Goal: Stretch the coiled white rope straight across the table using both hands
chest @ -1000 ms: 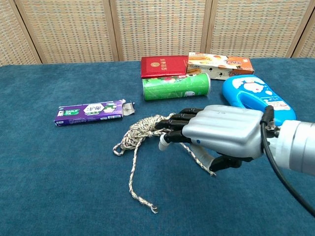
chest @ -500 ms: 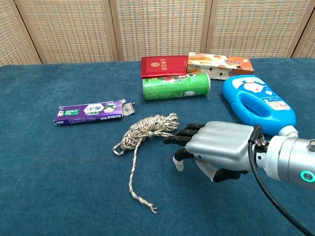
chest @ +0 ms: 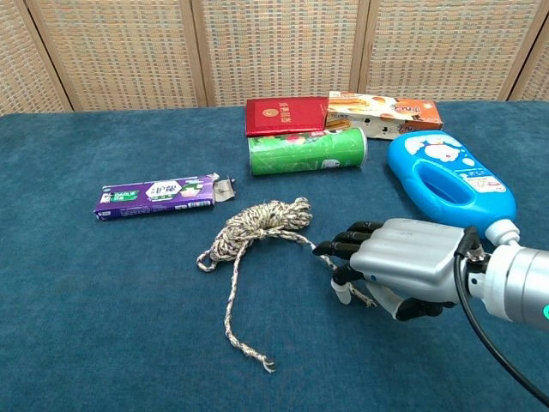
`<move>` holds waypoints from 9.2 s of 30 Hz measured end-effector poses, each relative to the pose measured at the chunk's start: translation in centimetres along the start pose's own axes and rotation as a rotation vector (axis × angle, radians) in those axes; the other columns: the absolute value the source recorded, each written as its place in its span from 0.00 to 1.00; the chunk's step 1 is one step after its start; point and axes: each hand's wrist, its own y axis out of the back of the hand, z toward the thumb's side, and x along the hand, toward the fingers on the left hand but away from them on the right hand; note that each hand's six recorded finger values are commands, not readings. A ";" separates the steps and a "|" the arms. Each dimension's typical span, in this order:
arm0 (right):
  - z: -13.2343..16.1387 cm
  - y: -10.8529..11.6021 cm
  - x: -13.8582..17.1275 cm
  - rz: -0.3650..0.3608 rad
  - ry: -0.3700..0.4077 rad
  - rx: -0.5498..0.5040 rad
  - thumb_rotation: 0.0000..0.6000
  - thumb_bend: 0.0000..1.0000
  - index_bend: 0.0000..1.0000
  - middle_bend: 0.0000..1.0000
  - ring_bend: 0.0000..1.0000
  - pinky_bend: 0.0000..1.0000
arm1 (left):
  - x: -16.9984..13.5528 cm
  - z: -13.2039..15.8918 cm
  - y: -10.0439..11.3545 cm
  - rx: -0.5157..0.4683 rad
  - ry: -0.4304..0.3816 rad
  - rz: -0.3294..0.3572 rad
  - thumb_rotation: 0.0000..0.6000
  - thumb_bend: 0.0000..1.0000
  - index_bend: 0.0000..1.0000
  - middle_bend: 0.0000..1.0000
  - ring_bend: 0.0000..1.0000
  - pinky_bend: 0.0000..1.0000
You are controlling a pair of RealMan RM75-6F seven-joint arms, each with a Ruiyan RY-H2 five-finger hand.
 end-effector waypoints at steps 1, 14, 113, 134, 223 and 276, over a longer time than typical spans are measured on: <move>-0.1 -0.2 0.1 0.004 -0.004 -0.002 1.00 0.94 0.35 0.00 0.00 0.00 | 0.0 0.0 0.0 0.001 -0.001 -0.001 1.00 0.00 0.00 0.00 0.00 0.00; -3.5 -0.8 0.8 0.010 -0.097 0.000 1.00 0.94 0.36 0.00 0.00 0.00 | 0.0 0.3 -0.3 0.006 0.001 -0.008 1.00 0.00 0.00 0.00 0.00 0.00; -5.9 -1.7 -3.2 -0.101 -0.389 -0.466 1.00 0.45 0.63 0.00 0.00 0.00 | 0.0 0.0 -0.2 -0.005 0.001 -0.010 1.00 0.00 0.00 0.00 0.00 0.00; -5.6 -1.1 -3.1 -0.121 -0.378 -0.446 1.00 0.45 0.63 0.00 0.00 0.00 | 4.4 11.1 -3.2 0.280 -0.534 -0.126 1.00 0.15 0.43 0.00 0.00 0.00; -5.1 -2.2 -4.5 -0.068 -0.384 -0.457 1.00 0.44 0.64 0.00 0.00 0.00 | 6.1 25.3 -14.6 0.446 -0.841 -0.360 1.00 0.45 0.71 0.00 0.00 0.00; -13.8 0.0 -0.4 -0.131 -0.613 -0.195 1.00 0.44 0.65 0.00 0.00 0.00 | 13.7 -3.7 -2.1 0.224 -0.239 -0.228 1.00 0.63 0.82 0.00 0.00 0.00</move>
